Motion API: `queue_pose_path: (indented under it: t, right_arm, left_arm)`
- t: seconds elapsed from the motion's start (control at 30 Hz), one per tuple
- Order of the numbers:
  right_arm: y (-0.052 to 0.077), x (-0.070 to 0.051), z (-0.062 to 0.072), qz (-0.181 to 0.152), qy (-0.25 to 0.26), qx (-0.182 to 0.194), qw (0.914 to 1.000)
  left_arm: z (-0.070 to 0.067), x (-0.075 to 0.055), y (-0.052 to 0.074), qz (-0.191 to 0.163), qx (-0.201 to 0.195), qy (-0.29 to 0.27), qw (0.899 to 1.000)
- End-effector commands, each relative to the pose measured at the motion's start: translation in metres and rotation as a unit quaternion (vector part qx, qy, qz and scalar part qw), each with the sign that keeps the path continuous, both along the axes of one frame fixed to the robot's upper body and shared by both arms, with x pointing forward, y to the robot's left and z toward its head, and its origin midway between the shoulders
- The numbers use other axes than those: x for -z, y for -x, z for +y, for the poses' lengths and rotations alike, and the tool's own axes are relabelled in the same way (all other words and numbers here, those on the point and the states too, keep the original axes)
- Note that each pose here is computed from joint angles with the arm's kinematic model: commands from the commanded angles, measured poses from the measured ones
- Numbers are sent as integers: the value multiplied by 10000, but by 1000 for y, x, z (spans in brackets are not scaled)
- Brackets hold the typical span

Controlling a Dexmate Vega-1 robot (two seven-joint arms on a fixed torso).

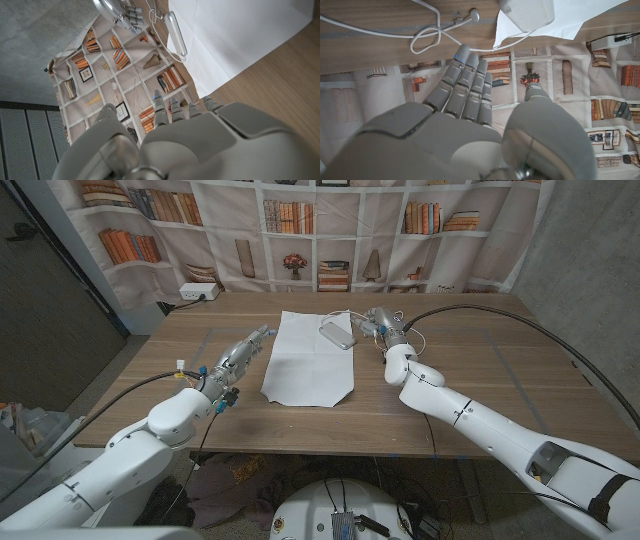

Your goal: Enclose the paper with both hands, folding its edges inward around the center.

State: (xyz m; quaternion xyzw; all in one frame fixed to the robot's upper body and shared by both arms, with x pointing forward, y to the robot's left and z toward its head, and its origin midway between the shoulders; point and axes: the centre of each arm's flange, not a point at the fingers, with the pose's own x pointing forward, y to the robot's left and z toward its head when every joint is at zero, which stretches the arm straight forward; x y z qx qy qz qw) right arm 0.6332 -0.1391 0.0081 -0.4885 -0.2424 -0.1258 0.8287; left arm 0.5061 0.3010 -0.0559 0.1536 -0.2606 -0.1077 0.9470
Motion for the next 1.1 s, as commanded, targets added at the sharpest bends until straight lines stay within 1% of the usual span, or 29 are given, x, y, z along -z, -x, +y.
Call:
queue_pose_path:
  t: [0.03,0.17,0.27,0.4,0.53,0.63,0.7,0.87,1.0,1.1]
  right_arm:
    - [3,2,-4,-4,-1,17,10000]
    - [6,1,-2,-169,214,127,9995]
    - [7,2,-2,-181,216,115,9995]
    - [6,3,-5,-156,160,126,9997]
    - [5,5,-8,-173,133,114,9997]
    - [5,5,-9,-184,112,107,9997]
    - [5,5,-9,-190,113,102,9997]
    - [5,4,-11,-205,108,113,9997]
    - [4,4,-12,-196,121,131,9996]
    - [4,4,-13,-181,115,154,9997]
  left_arm:
    - [19,-11,24,-148,-788,-839,9932]
    - [16,-12,25,-209,-855,-967,9914]
    - [13,-11,26,-256,-933,-1017,9901]
    - [11,-13,27,-280,-954,-1433,9847]
    - [12,-19,30,-228,-1007,-1755,9790]
    - [13,-26,31,-74,-1039,-2109,9719]
    - [12,-30,31,-1,-981,-2290,9685]
    - [11,-34,33,39,-963,-2530,9627]
    - [12,-35,35,71,-998,-2626,9597]
    - [12,-36,37,81,-1080,-2787,9542]
